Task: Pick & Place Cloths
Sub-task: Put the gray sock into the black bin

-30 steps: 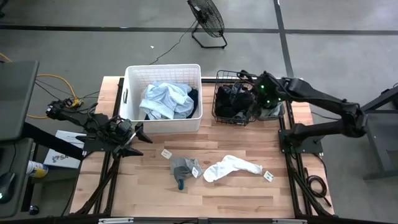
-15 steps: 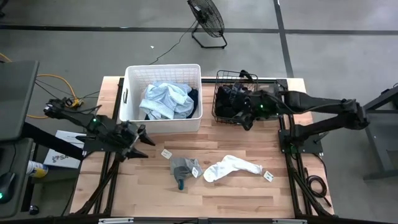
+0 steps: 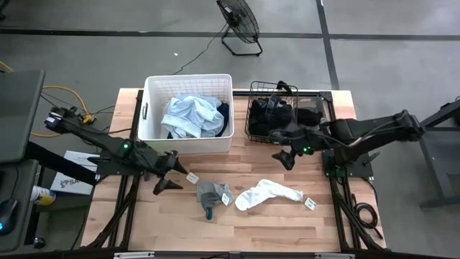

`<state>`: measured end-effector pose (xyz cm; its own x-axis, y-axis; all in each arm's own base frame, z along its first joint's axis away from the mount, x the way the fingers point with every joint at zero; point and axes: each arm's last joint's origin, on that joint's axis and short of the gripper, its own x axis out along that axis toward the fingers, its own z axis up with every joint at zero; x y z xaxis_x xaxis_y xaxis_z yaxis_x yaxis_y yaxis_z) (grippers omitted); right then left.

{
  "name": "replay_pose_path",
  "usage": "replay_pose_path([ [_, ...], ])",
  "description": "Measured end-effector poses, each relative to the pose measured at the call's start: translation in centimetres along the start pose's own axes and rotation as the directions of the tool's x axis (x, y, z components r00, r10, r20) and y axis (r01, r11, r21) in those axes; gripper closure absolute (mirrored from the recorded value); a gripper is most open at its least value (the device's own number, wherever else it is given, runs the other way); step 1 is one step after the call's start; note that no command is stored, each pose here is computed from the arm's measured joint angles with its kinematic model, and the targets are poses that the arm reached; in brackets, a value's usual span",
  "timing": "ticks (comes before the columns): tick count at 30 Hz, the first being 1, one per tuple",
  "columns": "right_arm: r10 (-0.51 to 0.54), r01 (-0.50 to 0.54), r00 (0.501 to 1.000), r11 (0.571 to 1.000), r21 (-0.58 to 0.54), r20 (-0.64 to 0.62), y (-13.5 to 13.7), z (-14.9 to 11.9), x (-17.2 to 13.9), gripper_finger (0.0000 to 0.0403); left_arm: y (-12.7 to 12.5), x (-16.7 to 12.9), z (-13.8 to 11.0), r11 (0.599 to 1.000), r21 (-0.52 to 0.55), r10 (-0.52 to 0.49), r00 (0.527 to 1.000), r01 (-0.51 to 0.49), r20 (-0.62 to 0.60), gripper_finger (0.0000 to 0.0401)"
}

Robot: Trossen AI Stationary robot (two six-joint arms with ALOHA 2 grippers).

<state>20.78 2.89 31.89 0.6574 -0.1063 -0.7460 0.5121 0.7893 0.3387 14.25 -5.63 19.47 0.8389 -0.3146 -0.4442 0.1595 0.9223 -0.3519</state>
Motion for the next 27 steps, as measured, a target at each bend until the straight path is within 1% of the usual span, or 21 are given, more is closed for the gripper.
replay_pose_path([
  [8,0.035,-0.036,0.999,0.997,-0.067,-0.017,1.2,-1.2,-0.4,0.0076,0.2,3.4,-0.4,0.993,0.117,0.04,0.998,-0.036,-0.038,0.0077],
  [11,0.047,-0.049,0.999,0.994,-0.102,-0.025,1.5,-1.5,-0.5,0.0076,0.0,4.8,0.0,0.987,0.153,0.065,0.996,-0.055,-0.062,0.0077],
  [14,0.056,-0.059,0.998,0.99,-0.126,-0.031,1.7,-1.8,-0.6,0.0076,-0.2,6.3,0.6,0.971,0.224,0.105,0.99,-0.082,-0.091,0.0078],
  [19,0.063,-0.068,0.997,0.986,-0.153,-0.037,1.9,-2.0,-0.7,0.0076,-0.4,9.0,1.3,0.927,0.35,0.192,0.973,-0.137,-0.128,0.0078],
  [24,0.061,-0.067,0.997,0.982,-0.174,-0.038,1.9,-2.0,-0.7,0.0076,-0.1,11.2,1.1,0.906,0.37,0.284,0.944,-0.208,-0.166,0.0078],
  [27,0.062,-0.068,0.997,0.981,-0.18,-0.039,1.9,-2.0,-0.7,0.0076,0.1,12.2,0.7,0.916,0.329,0.304,0.932,-0.23,-0.196,0.0078],
])
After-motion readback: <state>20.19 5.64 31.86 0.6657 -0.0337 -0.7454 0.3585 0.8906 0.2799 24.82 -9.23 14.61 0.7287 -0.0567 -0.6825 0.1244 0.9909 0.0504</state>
